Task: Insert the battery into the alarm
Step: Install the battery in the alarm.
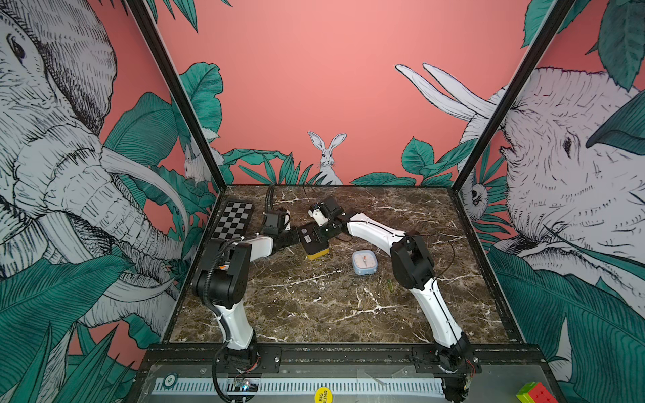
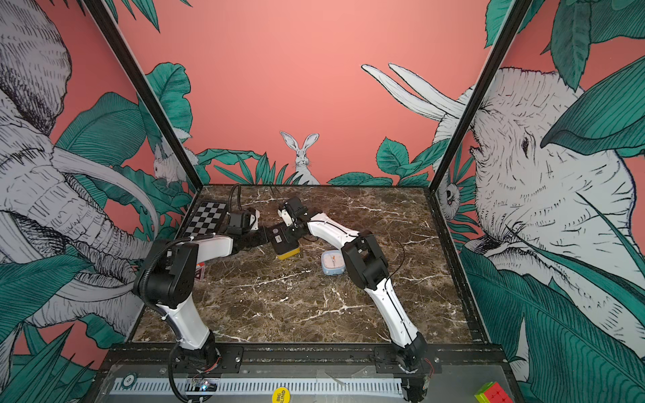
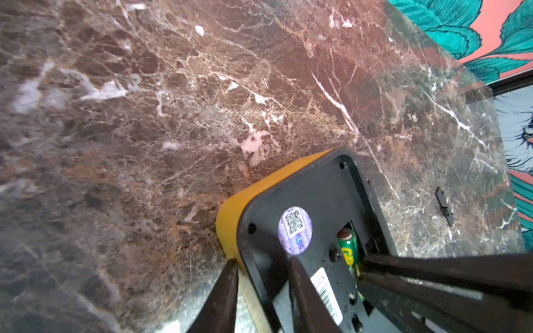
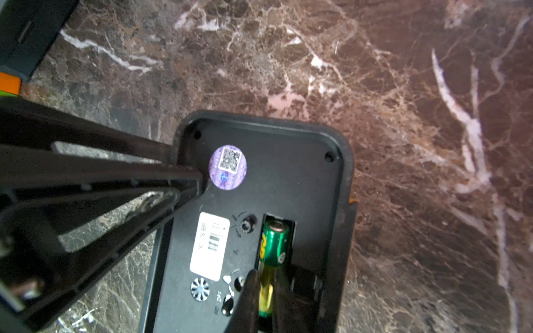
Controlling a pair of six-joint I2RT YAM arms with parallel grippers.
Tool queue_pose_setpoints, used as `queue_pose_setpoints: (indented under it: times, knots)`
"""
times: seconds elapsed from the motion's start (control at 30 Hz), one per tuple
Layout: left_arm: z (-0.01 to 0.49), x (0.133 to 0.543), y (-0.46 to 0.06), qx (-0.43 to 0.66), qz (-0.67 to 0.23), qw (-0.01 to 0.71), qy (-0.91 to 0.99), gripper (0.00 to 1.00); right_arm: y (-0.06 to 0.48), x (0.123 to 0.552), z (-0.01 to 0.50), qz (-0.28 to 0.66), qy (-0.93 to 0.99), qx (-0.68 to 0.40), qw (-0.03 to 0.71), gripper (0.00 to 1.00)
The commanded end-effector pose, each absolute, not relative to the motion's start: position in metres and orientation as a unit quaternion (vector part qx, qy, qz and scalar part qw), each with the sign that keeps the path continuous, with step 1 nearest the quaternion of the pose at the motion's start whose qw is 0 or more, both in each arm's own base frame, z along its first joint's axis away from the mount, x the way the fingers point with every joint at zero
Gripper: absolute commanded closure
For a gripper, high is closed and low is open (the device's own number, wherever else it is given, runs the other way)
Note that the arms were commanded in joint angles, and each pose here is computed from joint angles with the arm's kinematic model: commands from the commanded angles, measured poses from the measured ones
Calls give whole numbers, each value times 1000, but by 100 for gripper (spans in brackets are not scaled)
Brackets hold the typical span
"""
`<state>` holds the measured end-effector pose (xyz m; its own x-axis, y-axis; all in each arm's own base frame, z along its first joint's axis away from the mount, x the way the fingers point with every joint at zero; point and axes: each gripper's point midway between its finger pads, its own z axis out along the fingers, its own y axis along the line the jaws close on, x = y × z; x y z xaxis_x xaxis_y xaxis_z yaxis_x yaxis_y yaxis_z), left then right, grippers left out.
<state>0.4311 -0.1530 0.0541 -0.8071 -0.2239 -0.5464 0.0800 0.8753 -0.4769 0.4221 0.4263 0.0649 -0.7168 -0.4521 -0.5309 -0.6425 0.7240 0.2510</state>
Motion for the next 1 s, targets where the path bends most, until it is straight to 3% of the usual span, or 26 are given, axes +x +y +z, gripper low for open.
queue_pose_setpoints:
  times: [0.0,0.23,0.37,0.6,0.97]
  knots:
    - [46,425,-160,-16,-242,284,928,68,429,433,71,223,899,-290,241,85]
    - [41,423,-161,-13,-244,275,930,69,429,444,57,201,906,-286,238,84]
    - [39,421,-161,-13,-242,270,932,69,421,442,40,172,916,-290,217,88]
    - [38,422,-161,-11,-240,269,933,69,412,419,19,155,919,-316,177,100]
    - [34,419,-160,-12,-238,265,934,71,396,387,-15,131,933,-317,111,100]
